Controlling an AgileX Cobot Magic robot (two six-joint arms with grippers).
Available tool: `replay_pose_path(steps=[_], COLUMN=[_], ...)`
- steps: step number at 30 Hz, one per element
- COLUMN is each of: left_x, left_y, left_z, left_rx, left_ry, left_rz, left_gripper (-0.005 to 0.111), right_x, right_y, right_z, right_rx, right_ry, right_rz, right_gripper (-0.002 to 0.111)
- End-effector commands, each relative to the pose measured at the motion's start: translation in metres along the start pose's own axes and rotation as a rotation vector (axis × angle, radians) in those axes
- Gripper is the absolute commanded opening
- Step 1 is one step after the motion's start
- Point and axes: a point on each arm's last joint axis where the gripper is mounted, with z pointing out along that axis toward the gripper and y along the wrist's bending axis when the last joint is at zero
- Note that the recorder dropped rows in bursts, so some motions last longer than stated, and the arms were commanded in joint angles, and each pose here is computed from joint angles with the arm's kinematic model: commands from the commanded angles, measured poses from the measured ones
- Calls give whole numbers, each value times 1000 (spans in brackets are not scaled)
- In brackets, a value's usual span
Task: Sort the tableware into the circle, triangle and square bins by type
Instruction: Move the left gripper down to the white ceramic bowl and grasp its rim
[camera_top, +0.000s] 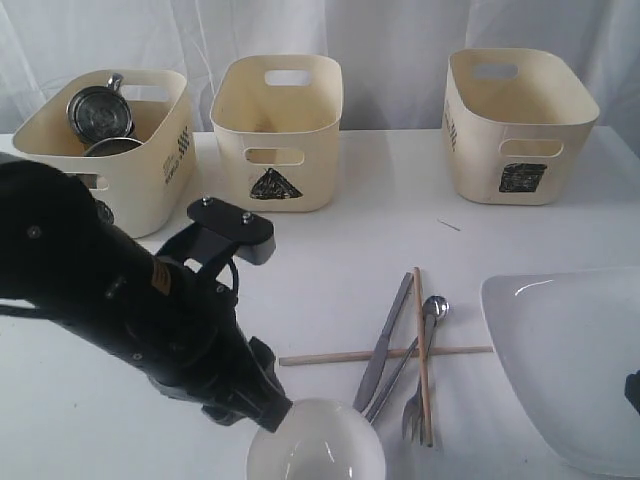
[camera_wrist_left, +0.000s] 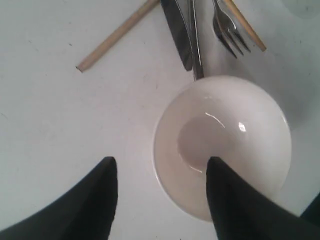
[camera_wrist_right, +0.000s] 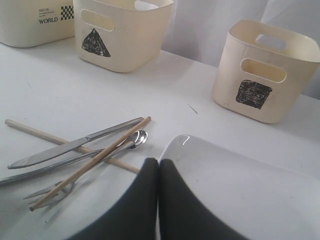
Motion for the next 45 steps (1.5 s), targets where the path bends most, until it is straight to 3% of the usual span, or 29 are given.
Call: replay_pose_path(steps=[1,9,24,45], left_x=[10,7,11,14], left_y=[-4,-3,4,5], left_z=[5,7,42,81], left_rx=[19,12,-9,-23], left_ry=[16,-25,72,104], left_rz=[-12,-12,13,-10], left_gripper=[58,58,58,57], right_x=[-1,-1,-1,-1], right_y=[0,0,0,0], right_z=[0,0,0,0], right_rx=[-4,-4,-4,-4], right_ry=[-16,-16,-16,-16], right_rz=[-2,-2,-2,-2], right_gripper=[0,0,0,0])
